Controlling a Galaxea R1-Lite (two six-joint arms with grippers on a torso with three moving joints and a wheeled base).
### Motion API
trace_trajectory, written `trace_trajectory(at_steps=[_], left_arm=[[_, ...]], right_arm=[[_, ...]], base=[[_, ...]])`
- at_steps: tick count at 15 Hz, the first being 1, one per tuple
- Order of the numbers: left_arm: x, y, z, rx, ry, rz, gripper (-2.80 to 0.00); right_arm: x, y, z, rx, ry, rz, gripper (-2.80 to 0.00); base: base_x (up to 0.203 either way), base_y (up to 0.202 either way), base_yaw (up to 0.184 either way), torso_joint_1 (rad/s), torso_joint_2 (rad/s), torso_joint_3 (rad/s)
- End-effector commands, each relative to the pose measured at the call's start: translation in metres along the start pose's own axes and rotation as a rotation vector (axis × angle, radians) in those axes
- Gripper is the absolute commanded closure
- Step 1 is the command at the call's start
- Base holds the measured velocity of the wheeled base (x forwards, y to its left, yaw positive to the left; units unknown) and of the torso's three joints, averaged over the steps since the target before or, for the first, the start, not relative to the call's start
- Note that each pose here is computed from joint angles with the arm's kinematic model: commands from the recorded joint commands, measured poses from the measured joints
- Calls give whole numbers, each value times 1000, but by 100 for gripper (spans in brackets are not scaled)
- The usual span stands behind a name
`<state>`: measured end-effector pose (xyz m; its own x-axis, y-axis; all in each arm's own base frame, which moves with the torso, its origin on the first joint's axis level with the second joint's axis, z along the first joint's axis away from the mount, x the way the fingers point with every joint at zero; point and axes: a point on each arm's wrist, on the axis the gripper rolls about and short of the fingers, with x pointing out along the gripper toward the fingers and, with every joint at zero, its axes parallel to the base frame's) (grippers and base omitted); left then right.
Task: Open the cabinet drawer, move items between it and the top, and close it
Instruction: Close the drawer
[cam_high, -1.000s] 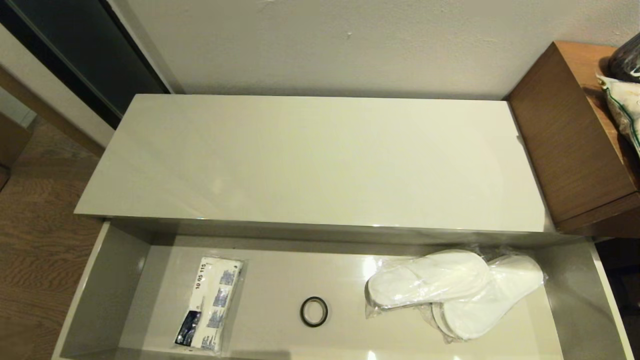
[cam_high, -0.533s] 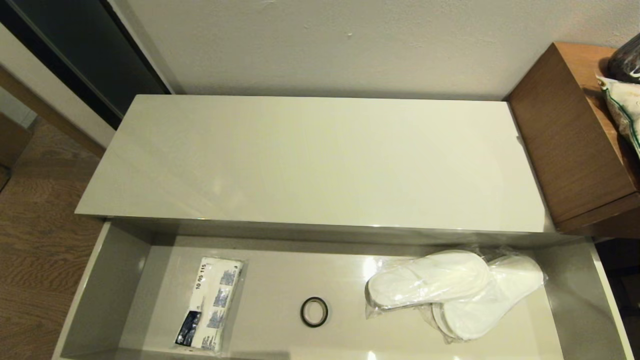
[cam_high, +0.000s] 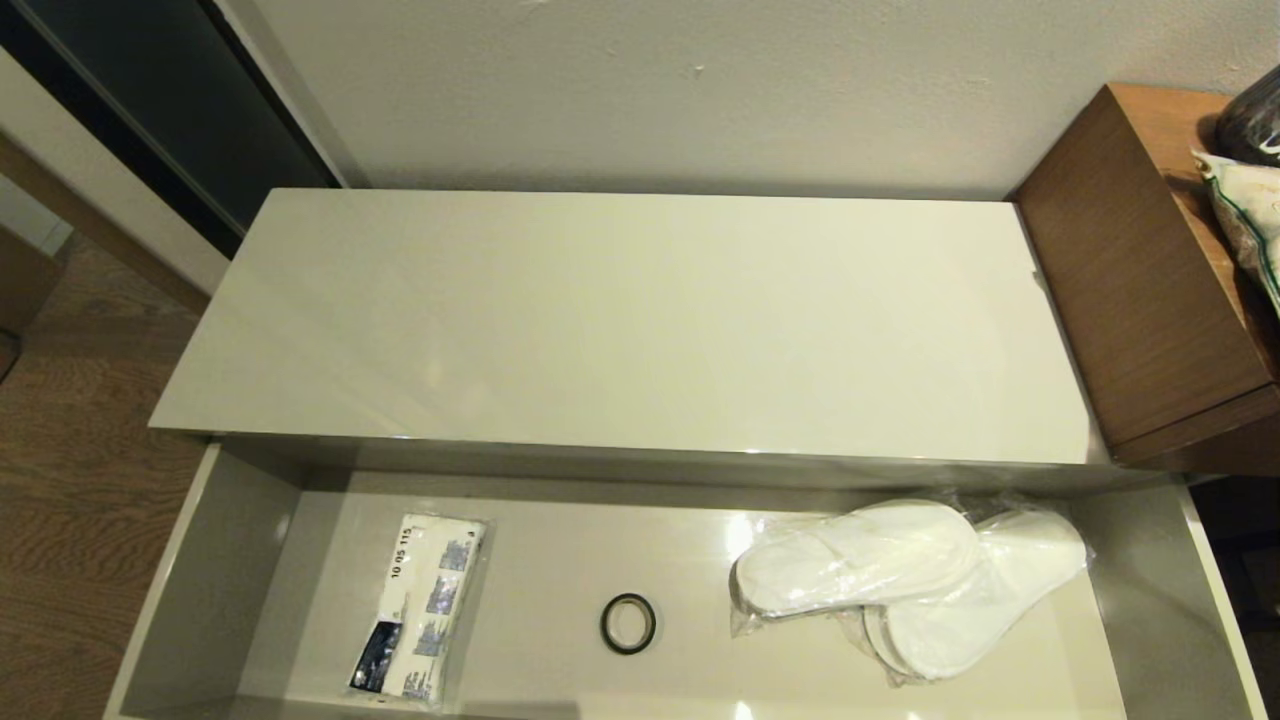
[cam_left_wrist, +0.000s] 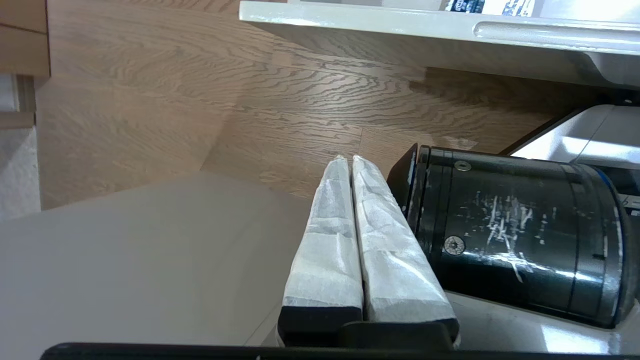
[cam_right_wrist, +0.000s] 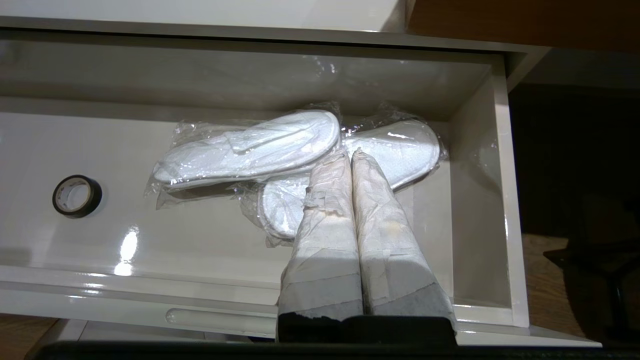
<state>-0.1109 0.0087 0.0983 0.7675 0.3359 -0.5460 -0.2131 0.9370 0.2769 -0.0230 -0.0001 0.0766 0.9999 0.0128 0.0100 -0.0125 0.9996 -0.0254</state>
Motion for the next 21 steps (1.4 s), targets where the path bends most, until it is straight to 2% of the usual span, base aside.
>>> trace_trajectory(at_steps=[1, 3, 5, 8, 10, 12, 14, 17, 21], left_arm=[[18, -8, -12, 55, 119, -9, 0], [18, -7, -10, 82, 98, 3, 0], [19, -7, -3, 88, 41, 14, 0], [23, -6, 17, 85, 96, 0, 0], [27, -9, 37, 17, 190, -60, 0], [35, -16, 55, -74, 323, -186, 0], [45, -22, 68, -139, 424, -309, 0], [77, -27, 99, -171, 566, -354, 0], [123, -35, 123, -209, 631, -397, 0]], right_arm=[[0, 0, 0, -1, 1, 1, 0], [0, 0, 0, -1, 2, 1, 0], [0, 0, 0, -1, 2, 1, 0], [0, 0, 0, -1, 2, 1, 0], [0, 0, 0, -1, 1, 1, 0], [0, 0, 0, -1, 2, 1, 0], [0, 0, 0, -1, 1, 1, 0], [0, 0, 0, -1, 1, 1, 0], [0, 0, 0, -1, 2, 1, 0]], base=[[0, 0, 0, 0, 0, 0], [0, 0, 0, 0, 0, 0], [0, 0, 0, 0, 0, 0], [0, 0, 0, 0, 0, 0], [0, 0, 0, 0, 0, 0], [0, 0, 0, 0, 0, 0], [0, 0, 0, 0, 0, 0], [0, 0, 0, 0, 0, 0], [0, 0, 0, 0, 0, 0]])
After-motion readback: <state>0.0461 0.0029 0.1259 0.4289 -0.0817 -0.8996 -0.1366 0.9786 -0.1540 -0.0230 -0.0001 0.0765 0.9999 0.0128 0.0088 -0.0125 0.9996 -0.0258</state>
